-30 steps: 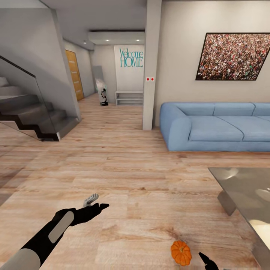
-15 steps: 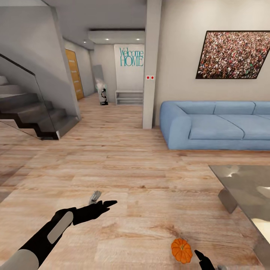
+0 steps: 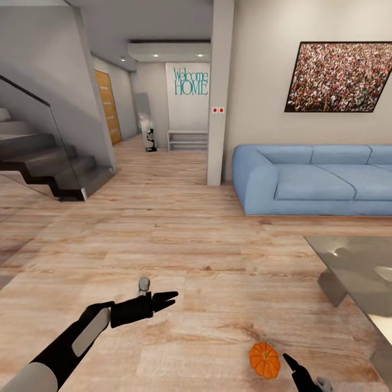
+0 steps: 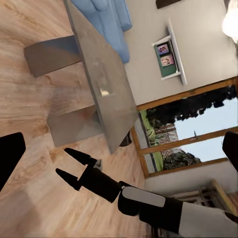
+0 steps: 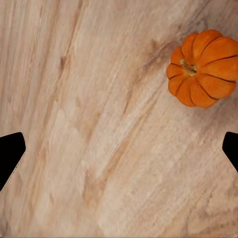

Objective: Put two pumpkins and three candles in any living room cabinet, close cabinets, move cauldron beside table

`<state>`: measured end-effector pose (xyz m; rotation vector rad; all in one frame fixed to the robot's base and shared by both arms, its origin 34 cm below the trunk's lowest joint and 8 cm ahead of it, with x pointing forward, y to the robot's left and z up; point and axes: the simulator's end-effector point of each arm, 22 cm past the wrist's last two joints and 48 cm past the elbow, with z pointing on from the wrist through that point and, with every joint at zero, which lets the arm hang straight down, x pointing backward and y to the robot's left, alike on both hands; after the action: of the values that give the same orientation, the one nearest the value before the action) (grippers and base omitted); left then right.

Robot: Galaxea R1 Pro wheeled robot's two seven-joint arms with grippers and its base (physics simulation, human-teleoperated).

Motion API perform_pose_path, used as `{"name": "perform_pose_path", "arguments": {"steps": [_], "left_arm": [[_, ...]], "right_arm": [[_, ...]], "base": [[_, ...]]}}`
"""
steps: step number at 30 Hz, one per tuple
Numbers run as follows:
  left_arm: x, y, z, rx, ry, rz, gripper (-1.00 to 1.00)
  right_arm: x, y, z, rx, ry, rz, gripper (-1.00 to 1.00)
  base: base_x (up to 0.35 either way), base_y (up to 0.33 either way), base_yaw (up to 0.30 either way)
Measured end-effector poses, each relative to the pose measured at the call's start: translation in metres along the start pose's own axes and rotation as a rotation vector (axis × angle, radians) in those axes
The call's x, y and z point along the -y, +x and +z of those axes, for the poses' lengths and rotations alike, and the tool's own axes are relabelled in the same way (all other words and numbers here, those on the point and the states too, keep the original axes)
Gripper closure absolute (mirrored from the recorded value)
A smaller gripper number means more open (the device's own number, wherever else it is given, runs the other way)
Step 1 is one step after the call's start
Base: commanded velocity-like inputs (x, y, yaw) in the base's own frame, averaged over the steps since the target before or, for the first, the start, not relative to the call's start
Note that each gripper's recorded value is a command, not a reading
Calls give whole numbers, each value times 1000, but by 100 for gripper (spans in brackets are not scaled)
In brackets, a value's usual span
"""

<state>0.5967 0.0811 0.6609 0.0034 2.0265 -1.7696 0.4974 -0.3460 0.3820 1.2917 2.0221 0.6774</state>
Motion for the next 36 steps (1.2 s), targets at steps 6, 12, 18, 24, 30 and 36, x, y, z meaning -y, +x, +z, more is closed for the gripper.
{"name": "perform_pose_path", "arguments": {"steps": [6, 12, 18, 24, 30, 36], "left_arm": [[0, 22, 8, -51, 45, 2, -100], [-7, 31, 9, -59, 60, 2, -100], [-18, 38, 9, -61, 63, 2, -100], [-29, 45, 10, -61, 63, 3, -100], [-40, 52, 10, -61, 63, 4, -100], [-52, 60, 11, -62, 62, 3, -100]], "right_arm": [[7, 2, 6, -4, -18, -3, -100], [17, 8, 13, -5, -20, 0, -100], [29, 13, 19, -5, -18, 1, -100], [41, 16, 25, -3, -15, 0, -100], [54, 20, 31, -1, -9, 9, -100], [68, 15, 37, 11, 3, 32, -100]], "base": [[0, 0, 0], [0, 0, 0], [0, 0, 0], [0, 0, 0], [0, 0, 0], [0, 0, 0]]}}
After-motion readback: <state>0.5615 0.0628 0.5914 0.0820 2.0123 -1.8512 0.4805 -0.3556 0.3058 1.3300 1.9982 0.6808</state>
